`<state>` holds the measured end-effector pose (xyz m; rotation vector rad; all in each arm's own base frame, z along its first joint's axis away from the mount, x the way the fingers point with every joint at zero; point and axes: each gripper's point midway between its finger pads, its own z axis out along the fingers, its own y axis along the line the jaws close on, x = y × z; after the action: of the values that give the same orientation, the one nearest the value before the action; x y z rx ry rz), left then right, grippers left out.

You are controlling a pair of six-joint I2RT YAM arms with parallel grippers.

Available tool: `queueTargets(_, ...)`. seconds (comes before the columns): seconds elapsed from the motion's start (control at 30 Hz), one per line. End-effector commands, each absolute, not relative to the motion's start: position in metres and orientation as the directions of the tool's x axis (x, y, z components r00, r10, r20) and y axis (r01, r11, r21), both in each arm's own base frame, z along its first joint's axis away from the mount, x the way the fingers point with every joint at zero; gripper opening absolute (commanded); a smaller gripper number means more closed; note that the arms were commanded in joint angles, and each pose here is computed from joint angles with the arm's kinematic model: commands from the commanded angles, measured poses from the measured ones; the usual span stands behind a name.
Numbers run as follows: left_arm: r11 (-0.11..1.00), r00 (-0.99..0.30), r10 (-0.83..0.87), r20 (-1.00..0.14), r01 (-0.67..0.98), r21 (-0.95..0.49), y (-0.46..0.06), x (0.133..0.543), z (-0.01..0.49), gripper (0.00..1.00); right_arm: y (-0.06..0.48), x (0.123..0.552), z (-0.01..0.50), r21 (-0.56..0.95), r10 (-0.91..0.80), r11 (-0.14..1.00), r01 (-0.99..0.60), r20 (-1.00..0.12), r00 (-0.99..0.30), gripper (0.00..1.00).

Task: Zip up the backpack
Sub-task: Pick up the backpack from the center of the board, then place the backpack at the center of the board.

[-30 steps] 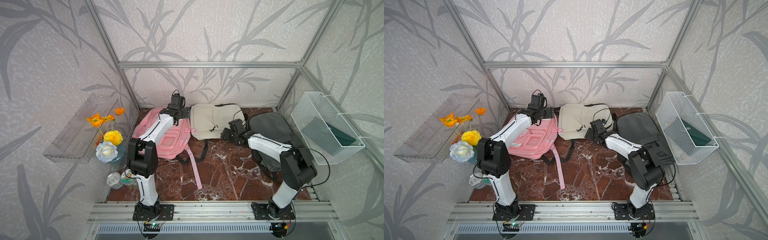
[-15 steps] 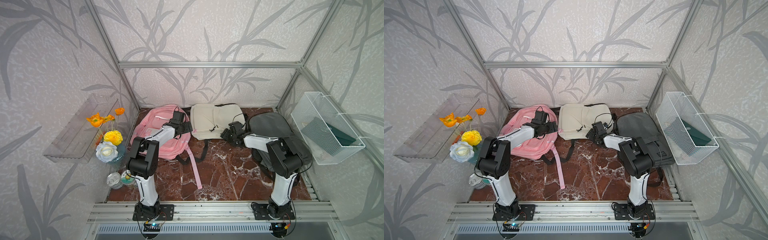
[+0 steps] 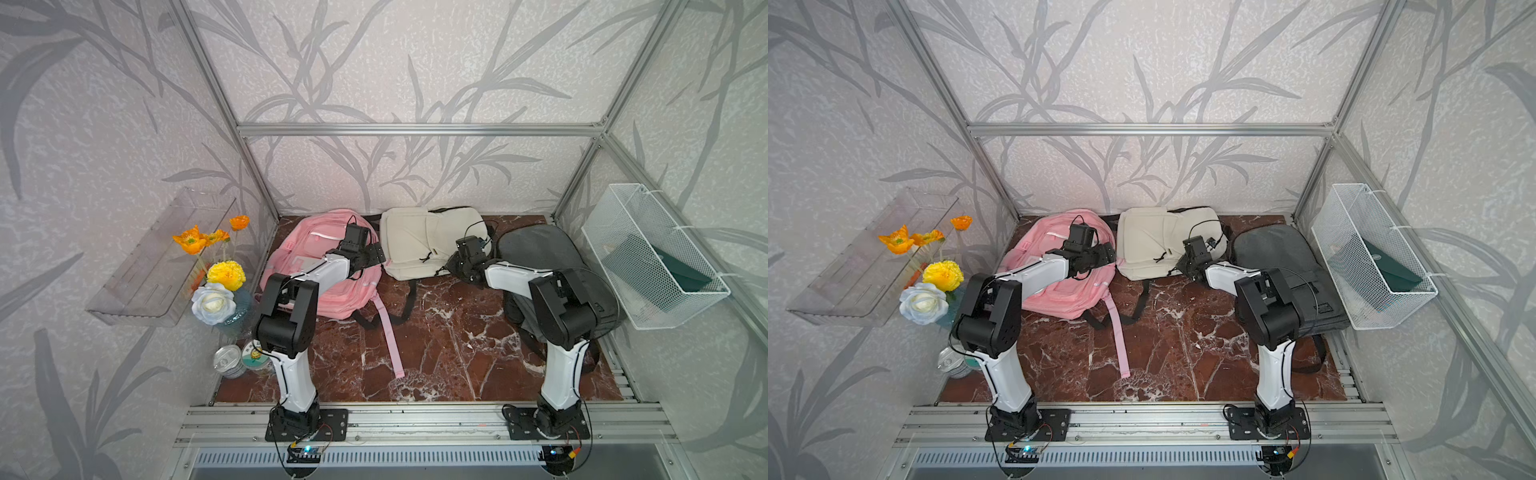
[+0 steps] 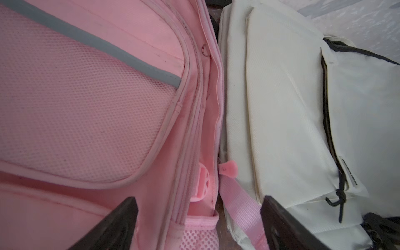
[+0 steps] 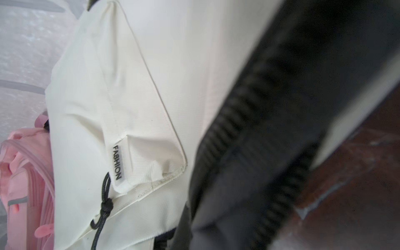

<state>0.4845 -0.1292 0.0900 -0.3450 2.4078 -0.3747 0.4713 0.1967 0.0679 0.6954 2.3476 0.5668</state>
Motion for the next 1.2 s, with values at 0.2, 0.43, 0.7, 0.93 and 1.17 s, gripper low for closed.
queueTargets(0.2, 0.923, -0.706, -0.339, -0.622, -0.122, -0.364, -0.126, 0.466, 0.131, 0.87, 0.18, 0.413, 0.195, 0.465, 0.364, 0.885, 0.035, -0.642, -0.675, 0.05)
queueTargets(0.43, 0.939, -0.711, -0.259, -0.654, -0.026, -0.344, -0.15, 0.454, 0.159, 0.87, 0.155, 0.355, 0.204, 0.429, 0.259, 0.901, -0.068, -0.656, -0.709, 0.05)
queueTargets(0.7, 0.887, -0.721, 0.075, -0.689, 0.364, -0.284, -0.256, 0.4, 0.163, 0.87, 0.126, 0.329, 0.146, 0.434, 0.259, 0.901, 0.008, -0.523, -0.812, 0.08)
queueTargets(0.93, 0.951, -0.72, 0.158, -0.676, 0.296, -0.093, -0.246, 0.427, 0.14, 0.91, 0.062, 0.341, 0.11, 0.315, 0.423, 0.897, 0.31, -0.408, -0.809, 0.61)
queueTargets(1.17, 0.97, -0.779, 0.166, -0.604, 0.241, -0.044, -0.239, 0.512, 0.125, 0.92, 0.081, 0.319, 0.101, 0.45, 0.528, 0.819, 0.357, -0.345, -0.776, 0.69)
